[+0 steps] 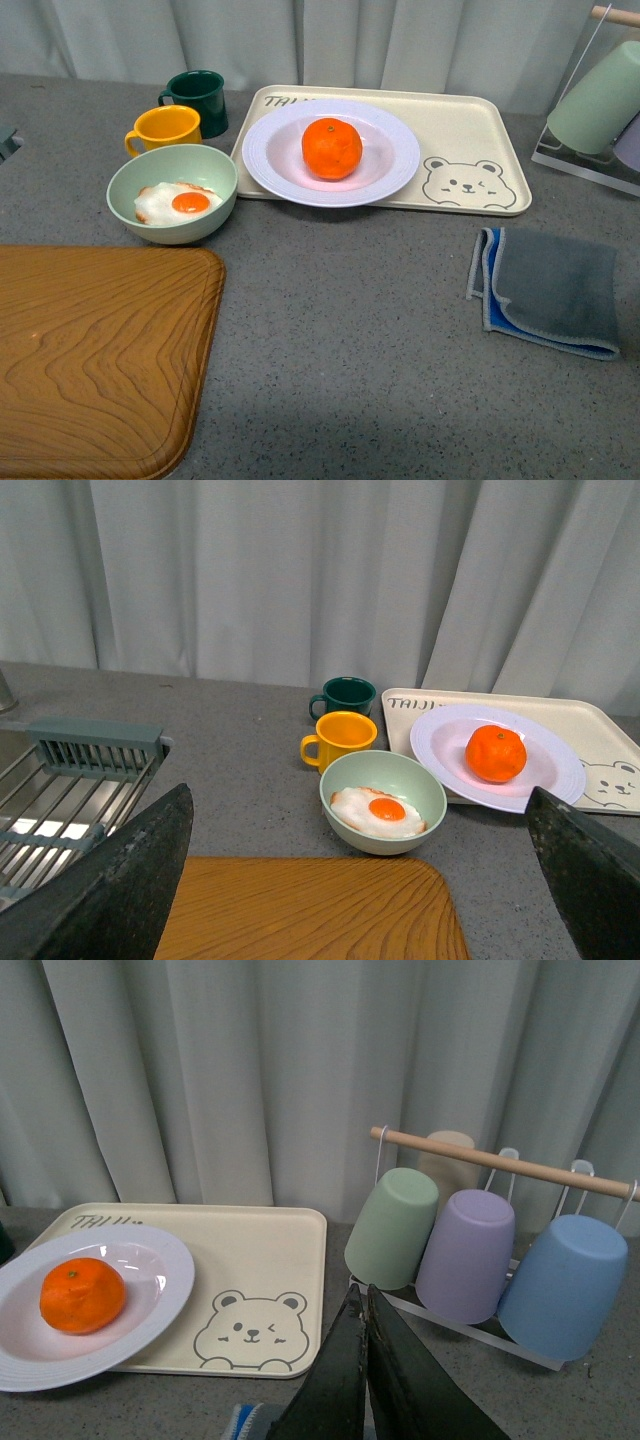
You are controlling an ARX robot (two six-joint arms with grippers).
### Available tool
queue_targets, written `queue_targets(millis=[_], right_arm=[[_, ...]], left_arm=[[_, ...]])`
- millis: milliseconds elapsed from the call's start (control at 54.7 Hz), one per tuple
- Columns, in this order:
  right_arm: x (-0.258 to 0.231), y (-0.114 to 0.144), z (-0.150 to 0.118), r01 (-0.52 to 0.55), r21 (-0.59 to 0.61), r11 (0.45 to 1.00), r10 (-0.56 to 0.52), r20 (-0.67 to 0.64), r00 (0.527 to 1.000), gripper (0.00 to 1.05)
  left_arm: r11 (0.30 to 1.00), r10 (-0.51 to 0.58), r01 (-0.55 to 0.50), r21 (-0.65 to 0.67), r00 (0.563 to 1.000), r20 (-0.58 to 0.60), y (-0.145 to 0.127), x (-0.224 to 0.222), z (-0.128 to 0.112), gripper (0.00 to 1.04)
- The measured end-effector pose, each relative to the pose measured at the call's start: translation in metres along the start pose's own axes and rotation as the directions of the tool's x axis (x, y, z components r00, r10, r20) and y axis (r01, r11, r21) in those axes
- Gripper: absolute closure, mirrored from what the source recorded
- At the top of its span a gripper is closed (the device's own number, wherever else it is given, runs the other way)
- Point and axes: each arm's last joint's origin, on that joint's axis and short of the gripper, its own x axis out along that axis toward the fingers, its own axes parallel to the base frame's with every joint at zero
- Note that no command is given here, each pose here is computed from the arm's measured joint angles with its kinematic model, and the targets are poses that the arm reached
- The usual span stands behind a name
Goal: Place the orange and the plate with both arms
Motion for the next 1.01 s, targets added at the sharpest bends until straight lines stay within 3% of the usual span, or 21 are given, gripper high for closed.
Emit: queue_targets(millis=[274, 1006], right_arm=[[-0.028, -0.015, -0.001, 0.005, 0.001, 1.000, -0.005, -0.003, 1.000, 1.04], [-0.070, -0.015, 0.003, 0.001, 0.001, 1.000, -0.001, 0.009, 1.000, 1.04]], left_arm=[[1.000, 0.000, 0.000, 0.000, 1.000, 0.000, 0.000, 0.000, 0.000, 0.07], [1.000, 0.000, 0.000, 0.000, 1.000, 0.000, 0.000, 0.000, 0.000, 0.07]])
